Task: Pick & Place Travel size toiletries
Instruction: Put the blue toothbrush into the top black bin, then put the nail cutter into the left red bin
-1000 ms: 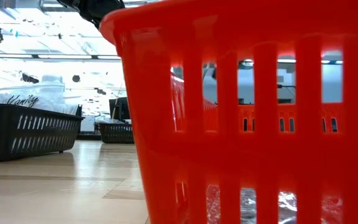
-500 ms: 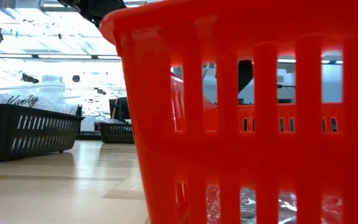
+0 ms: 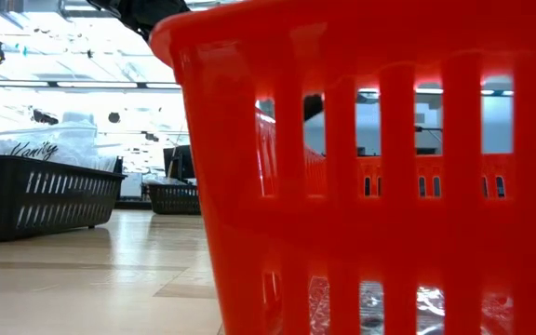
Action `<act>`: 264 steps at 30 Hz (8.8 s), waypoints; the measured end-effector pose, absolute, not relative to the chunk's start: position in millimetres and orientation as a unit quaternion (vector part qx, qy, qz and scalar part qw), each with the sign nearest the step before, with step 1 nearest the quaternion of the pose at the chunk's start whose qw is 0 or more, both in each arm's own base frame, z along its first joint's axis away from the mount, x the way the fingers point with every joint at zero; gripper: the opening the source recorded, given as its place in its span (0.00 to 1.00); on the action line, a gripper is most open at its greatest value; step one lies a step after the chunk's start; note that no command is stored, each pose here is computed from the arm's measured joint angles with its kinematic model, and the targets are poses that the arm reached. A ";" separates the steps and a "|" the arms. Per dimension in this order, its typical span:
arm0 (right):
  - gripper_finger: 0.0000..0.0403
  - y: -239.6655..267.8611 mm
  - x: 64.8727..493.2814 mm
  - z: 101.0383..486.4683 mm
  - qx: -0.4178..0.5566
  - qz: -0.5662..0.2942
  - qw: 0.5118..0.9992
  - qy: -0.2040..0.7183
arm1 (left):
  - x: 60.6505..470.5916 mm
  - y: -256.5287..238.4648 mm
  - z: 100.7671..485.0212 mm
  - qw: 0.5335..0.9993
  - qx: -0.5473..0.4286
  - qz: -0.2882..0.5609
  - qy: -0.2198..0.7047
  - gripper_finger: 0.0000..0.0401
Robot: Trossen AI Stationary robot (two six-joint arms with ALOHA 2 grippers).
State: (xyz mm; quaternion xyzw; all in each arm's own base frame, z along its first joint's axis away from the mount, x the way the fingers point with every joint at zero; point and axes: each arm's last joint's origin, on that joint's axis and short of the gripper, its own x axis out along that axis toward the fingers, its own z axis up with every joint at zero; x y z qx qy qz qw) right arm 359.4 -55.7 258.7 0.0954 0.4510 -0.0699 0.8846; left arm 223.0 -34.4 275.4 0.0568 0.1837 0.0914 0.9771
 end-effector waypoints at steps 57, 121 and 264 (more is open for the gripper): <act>0.30 -28.8 366.8 231.0 0.204 -0.063 0.812 0.543 | 221.8 -36.9 273.4 0.976 0.052 0.087 0.193 0.37; 0.19 37.1 191.3 354.3 -0.043 -0.052 0.994 -0.090 | 422.4 120.6 161.5 0.835 0.187 -0.050 0.515 0.43; 0.19 33.2 192.9 348.7 -0.066 -0.065 0.994 -0.059 | 316.4 85.2 315.1 0.934 -0.005 0.123 0.336 0.25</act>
